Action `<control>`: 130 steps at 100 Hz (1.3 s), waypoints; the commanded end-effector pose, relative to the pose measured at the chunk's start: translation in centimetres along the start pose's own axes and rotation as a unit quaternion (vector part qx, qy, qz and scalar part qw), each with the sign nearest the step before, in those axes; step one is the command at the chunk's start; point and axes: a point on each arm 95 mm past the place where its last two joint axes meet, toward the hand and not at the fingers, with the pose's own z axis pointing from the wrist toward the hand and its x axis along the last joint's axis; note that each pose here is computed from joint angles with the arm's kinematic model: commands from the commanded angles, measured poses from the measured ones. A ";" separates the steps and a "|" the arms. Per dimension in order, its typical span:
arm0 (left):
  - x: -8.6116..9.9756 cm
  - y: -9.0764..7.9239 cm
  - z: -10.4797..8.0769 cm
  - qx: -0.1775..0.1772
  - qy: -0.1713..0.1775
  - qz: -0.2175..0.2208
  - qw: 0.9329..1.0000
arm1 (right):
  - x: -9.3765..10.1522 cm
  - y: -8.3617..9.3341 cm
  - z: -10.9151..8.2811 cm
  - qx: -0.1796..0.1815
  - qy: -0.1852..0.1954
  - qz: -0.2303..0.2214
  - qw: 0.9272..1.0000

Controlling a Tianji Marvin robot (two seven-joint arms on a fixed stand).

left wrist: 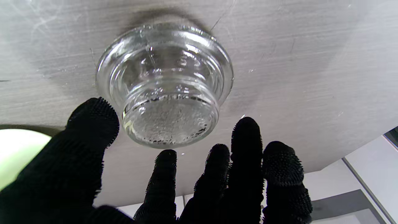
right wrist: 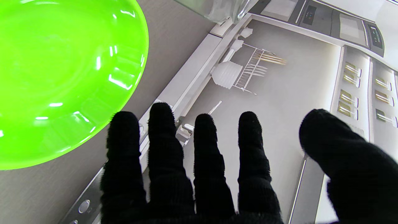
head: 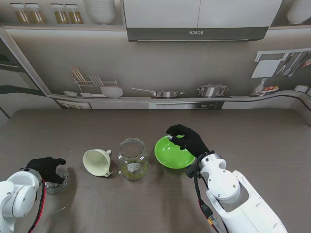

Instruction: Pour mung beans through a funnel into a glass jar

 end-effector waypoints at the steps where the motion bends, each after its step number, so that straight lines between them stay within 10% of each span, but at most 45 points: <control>1: -0.2 0.7 -0.2 -0.016 -0.003 0.002 1.000 | 0.0 -0.4 -0.1 0.010 0.000 0.003 1.000; 130: 0.9 3.5 -0.8 -0.016 -0.027 -0.026 0.999 | -0.1 -0.5 -0.1 0.014 -0.005 0.008 1.000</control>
